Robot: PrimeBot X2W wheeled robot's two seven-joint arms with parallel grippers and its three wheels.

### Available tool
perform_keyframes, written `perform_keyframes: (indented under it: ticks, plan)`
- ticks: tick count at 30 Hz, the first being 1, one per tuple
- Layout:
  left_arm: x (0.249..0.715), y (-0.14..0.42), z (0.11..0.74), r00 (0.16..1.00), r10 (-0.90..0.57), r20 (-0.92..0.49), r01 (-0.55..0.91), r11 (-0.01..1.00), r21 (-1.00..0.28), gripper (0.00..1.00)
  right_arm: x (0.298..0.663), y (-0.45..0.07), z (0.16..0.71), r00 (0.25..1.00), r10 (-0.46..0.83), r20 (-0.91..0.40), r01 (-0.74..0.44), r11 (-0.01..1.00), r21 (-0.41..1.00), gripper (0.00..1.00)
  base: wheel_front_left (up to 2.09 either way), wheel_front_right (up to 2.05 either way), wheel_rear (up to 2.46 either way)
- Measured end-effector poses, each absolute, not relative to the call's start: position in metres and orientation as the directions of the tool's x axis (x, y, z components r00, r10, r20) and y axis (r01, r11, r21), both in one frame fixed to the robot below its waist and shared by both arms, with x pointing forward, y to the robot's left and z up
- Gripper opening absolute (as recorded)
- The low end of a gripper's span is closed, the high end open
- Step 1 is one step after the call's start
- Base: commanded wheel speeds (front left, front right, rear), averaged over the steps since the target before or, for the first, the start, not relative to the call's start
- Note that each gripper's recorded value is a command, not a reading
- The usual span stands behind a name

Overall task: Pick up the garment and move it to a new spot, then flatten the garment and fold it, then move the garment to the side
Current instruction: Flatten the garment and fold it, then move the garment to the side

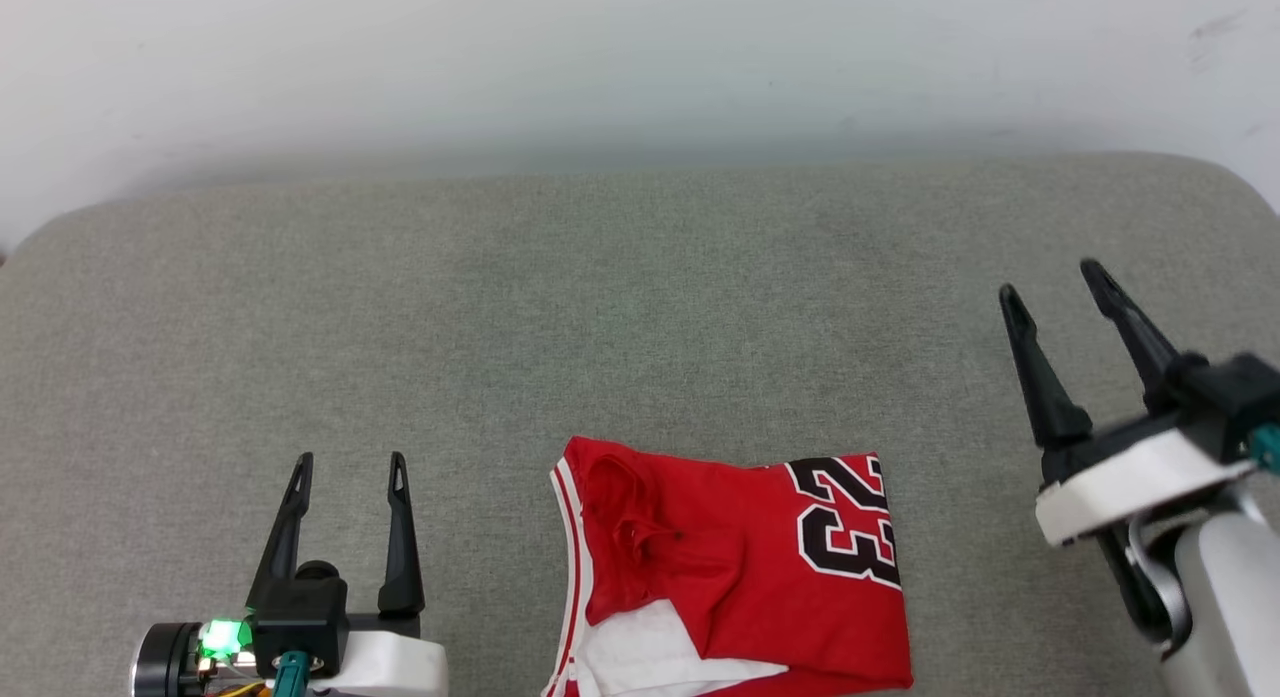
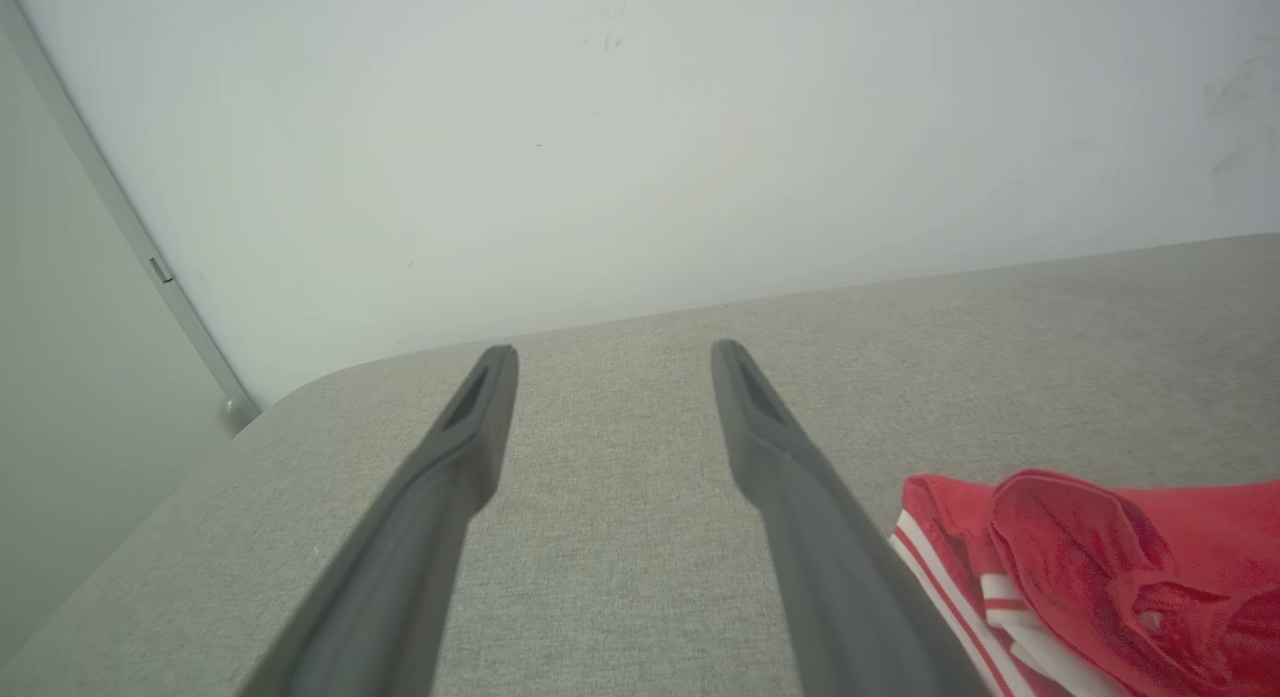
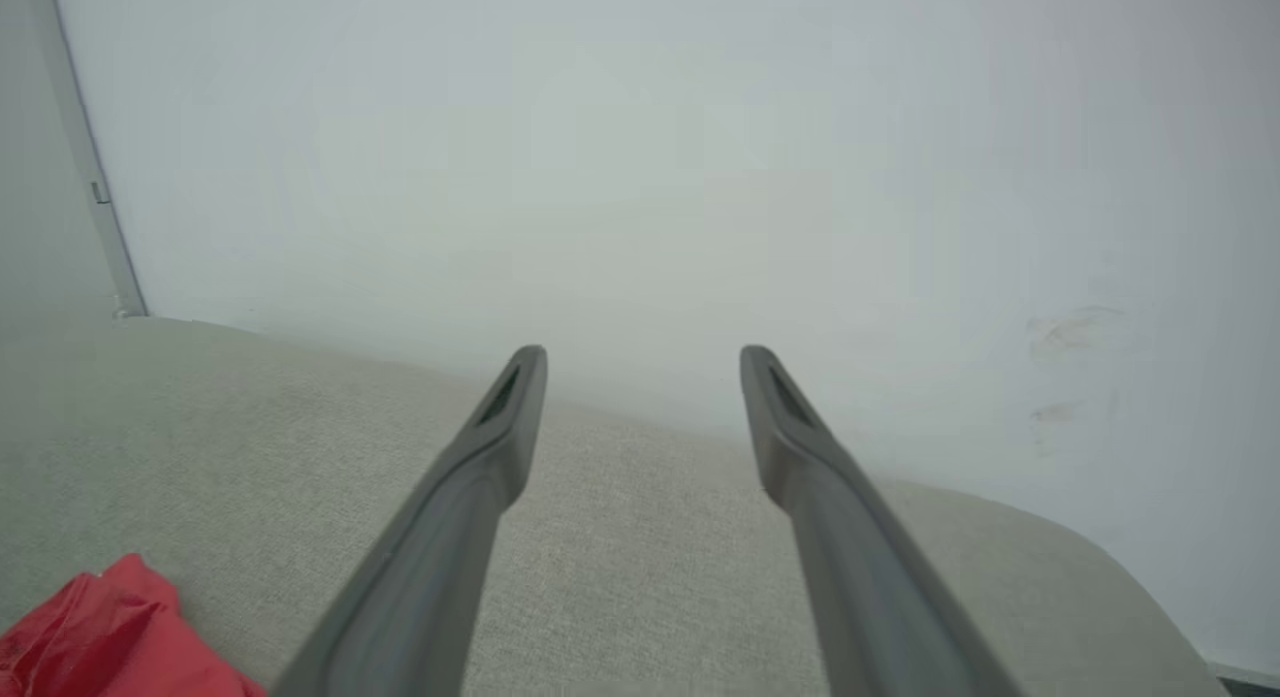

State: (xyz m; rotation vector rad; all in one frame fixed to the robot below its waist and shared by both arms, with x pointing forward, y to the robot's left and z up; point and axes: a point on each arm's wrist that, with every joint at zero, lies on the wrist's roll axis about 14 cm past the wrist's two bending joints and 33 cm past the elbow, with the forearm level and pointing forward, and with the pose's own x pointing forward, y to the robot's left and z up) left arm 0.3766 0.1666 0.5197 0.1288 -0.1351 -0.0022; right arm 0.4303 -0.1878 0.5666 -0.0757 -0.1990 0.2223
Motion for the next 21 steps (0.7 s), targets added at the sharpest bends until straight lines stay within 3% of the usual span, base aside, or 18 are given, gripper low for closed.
perform_keyframes:
  ticks: [9, 21]
  plan:
    - [0.36, 0.163, 0.519, 0.992, -0.029, 0.127, 0.015, 0.994, 0.108, 1.0, 0.372, -0.193, 0.546, 0.977, 0.081, 0.199, -0.088, 0.996, 0.023, 1.0, 0.0, 0.0, 0.0]
    - [0.345, 0.171, 0.518, 0.992, -0.004, 0.122, -0.008, 0.995, 0.095, 1.0, 0.34, -0.19, 0.522, 0.99, 0.036, 0.137, -0.049, 0.995, 0.09, 1.0, 0.0, 0.0, 0.0]
